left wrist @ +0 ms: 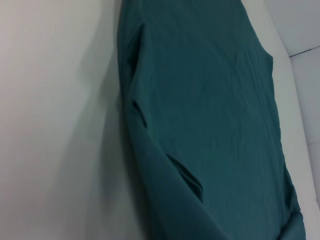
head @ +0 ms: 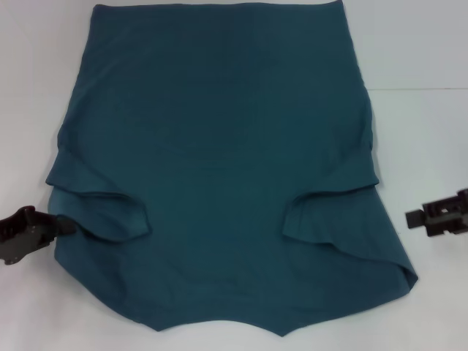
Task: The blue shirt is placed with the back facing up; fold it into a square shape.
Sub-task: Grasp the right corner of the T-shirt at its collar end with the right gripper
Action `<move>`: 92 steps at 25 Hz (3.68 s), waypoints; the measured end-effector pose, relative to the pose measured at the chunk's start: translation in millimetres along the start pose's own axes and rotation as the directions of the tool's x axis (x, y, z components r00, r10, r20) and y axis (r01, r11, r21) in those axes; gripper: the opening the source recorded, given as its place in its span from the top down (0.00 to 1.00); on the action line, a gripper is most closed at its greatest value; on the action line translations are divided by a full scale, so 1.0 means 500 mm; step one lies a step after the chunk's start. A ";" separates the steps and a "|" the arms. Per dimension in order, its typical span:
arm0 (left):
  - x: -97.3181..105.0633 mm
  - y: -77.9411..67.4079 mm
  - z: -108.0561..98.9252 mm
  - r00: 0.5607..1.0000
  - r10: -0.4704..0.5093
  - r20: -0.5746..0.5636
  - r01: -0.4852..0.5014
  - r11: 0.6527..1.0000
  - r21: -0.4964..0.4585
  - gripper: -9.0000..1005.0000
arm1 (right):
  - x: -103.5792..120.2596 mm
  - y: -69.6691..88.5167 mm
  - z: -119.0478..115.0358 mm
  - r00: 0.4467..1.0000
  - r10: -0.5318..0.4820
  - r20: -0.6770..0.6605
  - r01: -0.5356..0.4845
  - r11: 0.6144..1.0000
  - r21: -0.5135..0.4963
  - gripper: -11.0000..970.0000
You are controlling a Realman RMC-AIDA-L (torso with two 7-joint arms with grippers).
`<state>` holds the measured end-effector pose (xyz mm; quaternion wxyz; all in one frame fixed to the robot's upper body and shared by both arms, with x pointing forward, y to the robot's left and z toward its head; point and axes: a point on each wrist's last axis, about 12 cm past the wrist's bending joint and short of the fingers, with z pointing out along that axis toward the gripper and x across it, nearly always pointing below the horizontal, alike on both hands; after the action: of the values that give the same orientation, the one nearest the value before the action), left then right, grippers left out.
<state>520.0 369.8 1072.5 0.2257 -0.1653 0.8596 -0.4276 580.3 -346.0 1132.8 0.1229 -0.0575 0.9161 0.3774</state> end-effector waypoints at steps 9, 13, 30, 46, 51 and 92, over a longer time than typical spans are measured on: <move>-0.007 -0.006 0.004 1.000 0.010 0.003 -0.010 1.000 0.003 0.98 | 0.023 -0.024 0.005 0.995 -0.081 -0.061 0.086 0.993 0.075 0.30; -0.006 -0.006 0.004 1.000 0.010 0.003 -0.010 1.000 0.003 0.98 | 0.026 -0.027 0.019 0.992 -0.110 -0.067 0.116 0.989 0.091 0.30; 0.000 -0.002 0.005 1.000 0.000 0.000 0.000 1.000 0.003 0.98 | 0.022 -0.014 0.074 0.977 -0.179 -0.120 0.193 0.973 0.126 0.30; 0.000 0.000 0.006 1.000 -0.004 0.005 0.004 1.000 -0.001 0.98 | 0.023 0.002 0.098 0.969 -0.180 -0.166 0.202 0.972 0.121 0.30; 0.000 0.000 0.006 1.000 -0.004 0.007 0.004 1.000 -0.002 0.98 | 0.019 0.000 0.094 0.974 -0.167 -0.151 0.187 0.973 0.132 0.30; -0.001 0.003 0.006 1.000 -0.007 0.016 0.007 1.000 -0.010 0.98 | 0.008 0.046 0.144 0.966 -0.178 -0.186 0.196 0.977 0.081 0.43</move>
<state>522.1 368.9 1069.9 0.2301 -0.1726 0.8593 -0.4229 584.8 -278.9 1098.0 0.0785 -0.1710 0.9313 0.3119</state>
